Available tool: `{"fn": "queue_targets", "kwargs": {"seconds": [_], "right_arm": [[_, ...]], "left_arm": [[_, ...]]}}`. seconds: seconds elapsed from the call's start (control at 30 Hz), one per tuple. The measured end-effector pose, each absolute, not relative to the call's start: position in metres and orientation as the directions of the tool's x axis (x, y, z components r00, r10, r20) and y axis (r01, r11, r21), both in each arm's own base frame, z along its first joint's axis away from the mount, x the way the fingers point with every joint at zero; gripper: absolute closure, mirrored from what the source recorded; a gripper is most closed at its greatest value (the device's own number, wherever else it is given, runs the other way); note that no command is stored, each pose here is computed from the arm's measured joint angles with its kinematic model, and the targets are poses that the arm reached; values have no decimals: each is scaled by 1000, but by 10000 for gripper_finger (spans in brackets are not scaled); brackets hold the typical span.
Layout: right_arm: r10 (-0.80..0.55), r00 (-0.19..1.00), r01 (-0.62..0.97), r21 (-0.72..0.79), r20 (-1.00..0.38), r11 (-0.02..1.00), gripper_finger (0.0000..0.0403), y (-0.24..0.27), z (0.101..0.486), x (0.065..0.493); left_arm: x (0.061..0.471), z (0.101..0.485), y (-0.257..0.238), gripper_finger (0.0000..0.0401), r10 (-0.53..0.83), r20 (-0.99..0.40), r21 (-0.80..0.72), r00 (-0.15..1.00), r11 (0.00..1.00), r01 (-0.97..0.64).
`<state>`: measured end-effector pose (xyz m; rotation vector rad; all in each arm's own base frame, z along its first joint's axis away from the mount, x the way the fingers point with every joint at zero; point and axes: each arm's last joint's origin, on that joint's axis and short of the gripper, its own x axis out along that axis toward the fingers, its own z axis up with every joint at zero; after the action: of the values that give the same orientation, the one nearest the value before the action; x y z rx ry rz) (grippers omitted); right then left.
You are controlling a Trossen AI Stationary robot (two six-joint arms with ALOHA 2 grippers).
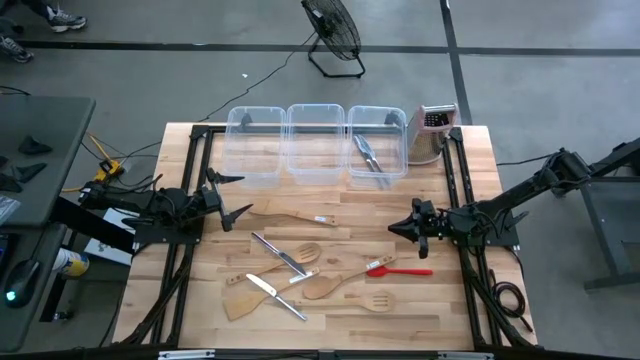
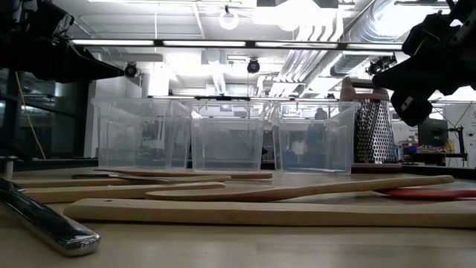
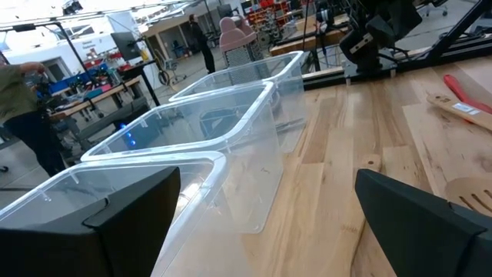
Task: Pick & Place Kitchen Items
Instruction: Put the table knife into the right transparent bin
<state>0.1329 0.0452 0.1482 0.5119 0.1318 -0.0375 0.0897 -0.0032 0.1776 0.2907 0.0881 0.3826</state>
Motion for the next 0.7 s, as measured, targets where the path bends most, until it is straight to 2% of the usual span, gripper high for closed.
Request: {"fn": "queue_targets", "kwargs": {"seconds": [0.13, 0.27, 0.37, 0.7], "right_arm": [[-3, 991, 69, 486, -135, 871, 401, 45, 148, 133], [-3, 991, 69, 486, -135, 871, 401, 45, 148, 133], [-3, 991, 69, 486, -135, 871, 401, 45, 148, 133], [-3, 991, 69, 486, -135, 871, 401, 45, 148, 133]], "left_arm": [[90, 179, -5, 13, 337, -14, 164, 942, 930, -330], [91, 180, -8, 13, 232, 0, -49, 973, 972, -232], [92, 180, -10, 13, 147, -3, -153, 989, 977, -146], [93, 179, -19, 13, -150, -14, -482, 989, 867, 125]]}}
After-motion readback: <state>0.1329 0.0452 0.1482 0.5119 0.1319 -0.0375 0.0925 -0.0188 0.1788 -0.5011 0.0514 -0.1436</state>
